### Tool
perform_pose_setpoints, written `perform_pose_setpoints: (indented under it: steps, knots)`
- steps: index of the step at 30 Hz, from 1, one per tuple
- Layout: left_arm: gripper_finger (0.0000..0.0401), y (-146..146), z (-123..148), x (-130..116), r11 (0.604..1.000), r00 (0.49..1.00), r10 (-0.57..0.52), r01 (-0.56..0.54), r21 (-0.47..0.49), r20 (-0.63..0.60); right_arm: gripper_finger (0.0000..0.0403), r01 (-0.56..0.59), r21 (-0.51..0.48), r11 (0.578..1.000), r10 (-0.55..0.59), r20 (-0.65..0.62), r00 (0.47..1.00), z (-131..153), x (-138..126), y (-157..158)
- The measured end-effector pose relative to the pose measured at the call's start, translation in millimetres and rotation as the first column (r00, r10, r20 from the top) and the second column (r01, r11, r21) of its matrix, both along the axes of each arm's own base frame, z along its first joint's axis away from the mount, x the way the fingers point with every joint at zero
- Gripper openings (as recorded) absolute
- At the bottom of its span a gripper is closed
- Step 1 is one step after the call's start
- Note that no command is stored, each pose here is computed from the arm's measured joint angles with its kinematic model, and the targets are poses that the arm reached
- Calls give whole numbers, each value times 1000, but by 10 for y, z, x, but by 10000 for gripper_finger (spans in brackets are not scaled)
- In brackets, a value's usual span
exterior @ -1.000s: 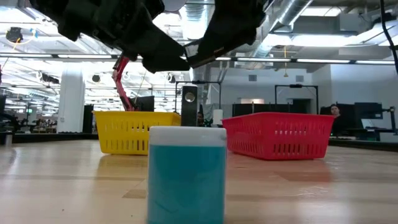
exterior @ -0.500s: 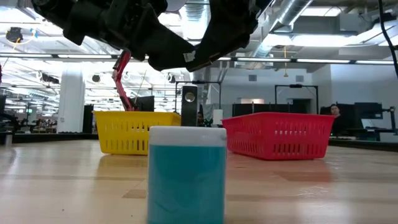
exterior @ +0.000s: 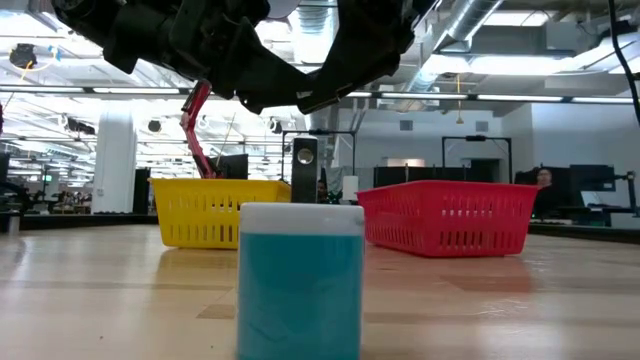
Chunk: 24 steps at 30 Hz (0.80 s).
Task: Pick & Place Office items
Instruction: Put the black charger adapter into the yellow bin
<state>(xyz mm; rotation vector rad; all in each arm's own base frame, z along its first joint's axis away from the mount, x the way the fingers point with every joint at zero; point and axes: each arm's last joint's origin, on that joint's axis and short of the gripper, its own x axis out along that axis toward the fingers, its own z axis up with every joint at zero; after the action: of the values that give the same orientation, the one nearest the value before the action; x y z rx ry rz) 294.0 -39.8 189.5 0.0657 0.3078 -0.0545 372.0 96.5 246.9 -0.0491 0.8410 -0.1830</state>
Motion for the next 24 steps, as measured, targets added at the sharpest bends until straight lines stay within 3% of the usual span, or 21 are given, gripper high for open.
perform_pose_setpoints:
  steps: [6, 11, 15, 20, 24]
  knots:
    - [138, -18, 0, -2, 999, 1000, -15, 15, 33, 2, 153, -19, -17, 1000, 19, -6, 1000, -2, -2, 4]
    - [155, -31, -1, -4, 998, 998, -58, 58, 27, -1, 190, -88, -38, 995, 85, -60, 995, -33, -45, 58]
    - [144, -44, 2, -5, 995, 995, -101, 101, 14, 1, 219, -53, -7, 999, 52, -64, 997, -20, -69, 56]
    - [144, -47, -8, -9, 993, 993, -114, 114, 11, -10, 248, 24, 10, 1000, -23, -131, 991, 168, -319, -8]
    - [157, -75, 38, -20, 977, 977, -210, 211, -18, 18, 253, 32, 21, 999, -29, -124, 992, 277, -607, 37]
